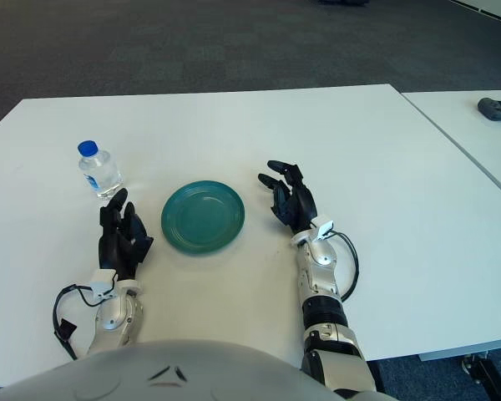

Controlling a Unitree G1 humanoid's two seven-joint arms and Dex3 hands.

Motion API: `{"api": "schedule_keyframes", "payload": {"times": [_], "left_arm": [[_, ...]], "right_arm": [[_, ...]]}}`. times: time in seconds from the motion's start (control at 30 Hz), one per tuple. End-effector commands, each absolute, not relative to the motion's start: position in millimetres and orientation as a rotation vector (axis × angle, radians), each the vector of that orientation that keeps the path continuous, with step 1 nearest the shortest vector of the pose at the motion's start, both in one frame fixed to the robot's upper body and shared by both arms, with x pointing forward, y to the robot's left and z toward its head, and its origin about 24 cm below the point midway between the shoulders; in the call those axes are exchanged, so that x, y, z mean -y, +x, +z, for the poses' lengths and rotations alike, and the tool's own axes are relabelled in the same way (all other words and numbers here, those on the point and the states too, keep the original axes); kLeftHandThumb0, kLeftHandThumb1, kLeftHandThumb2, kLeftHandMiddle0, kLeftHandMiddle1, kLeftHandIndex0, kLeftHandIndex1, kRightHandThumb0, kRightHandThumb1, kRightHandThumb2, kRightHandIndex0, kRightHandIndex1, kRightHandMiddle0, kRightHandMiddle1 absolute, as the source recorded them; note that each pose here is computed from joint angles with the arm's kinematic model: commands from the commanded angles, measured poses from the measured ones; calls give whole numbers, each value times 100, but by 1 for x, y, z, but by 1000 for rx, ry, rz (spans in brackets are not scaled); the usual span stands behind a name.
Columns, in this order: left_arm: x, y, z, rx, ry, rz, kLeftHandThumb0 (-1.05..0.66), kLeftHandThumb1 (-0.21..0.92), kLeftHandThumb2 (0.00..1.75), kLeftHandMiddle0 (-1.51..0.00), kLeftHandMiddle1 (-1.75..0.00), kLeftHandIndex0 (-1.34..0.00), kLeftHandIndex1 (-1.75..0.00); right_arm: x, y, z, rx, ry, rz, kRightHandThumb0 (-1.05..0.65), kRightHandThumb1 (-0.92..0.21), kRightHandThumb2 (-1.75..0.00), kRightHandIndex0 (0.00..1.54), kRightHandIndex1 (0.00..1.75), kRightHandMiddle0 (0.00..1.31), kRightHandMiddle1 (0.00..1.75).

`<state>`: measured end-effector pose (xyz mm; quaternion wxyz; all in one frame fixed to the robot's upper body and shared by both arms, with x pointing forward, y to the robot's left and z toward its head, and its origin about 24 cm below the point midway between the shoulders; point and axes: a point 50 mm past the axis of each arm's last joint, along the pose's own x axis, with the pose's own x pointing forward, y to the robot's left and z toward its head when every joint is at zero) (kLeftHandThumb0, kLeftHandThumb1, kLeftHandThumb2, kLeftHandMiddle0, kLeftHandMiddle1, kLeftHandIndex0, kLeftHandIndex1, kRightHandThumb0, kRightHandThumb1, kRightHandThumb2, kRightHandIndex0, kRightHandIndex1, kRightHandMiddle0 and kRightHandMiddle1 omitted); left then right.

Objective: Put the bottle into the plate.

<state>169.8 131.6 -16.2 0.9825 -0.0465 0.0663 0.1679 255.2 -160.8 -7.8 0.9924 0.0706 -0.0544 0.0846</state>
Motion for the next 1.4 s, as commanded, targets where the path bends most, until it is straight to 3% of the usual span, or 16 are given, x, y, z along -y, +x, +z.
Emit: {"api": "schedule_keyframes", "payload": {"times": [0.0, 0.87, 1.07, 1.37], "left_arm": [[-119, 168, -22, -188, -139, 349, -79, 92, 83, -30, 0, 0, -67], [-117, 167, -21, -180, -140, 359, -78, 92, 82, -29, 0, 0, -66], [-112, 165, -21, -189, -124, 453, -77, 92, 69, -27, 0, 0, -62], [-103, 165, -24, -230, -25, 639, -88, 92, 48, -20, 0, 0, -42]], "right_arm": [[159, 205, -62, -113, 245, 77, -72, -92, -71, 33, 44, 3, 103], [160, 205, -61, -104, 248, 83, -73, -92, -71, 31, 43, 2, 103], [161, 205, -61, -102, 258, 84, -72, -92, -70, 30, 43, 2, 103], [164, 207, -61, -89, 261, 89, -70, -92, -72, 32, 44, 2, 103]]}}
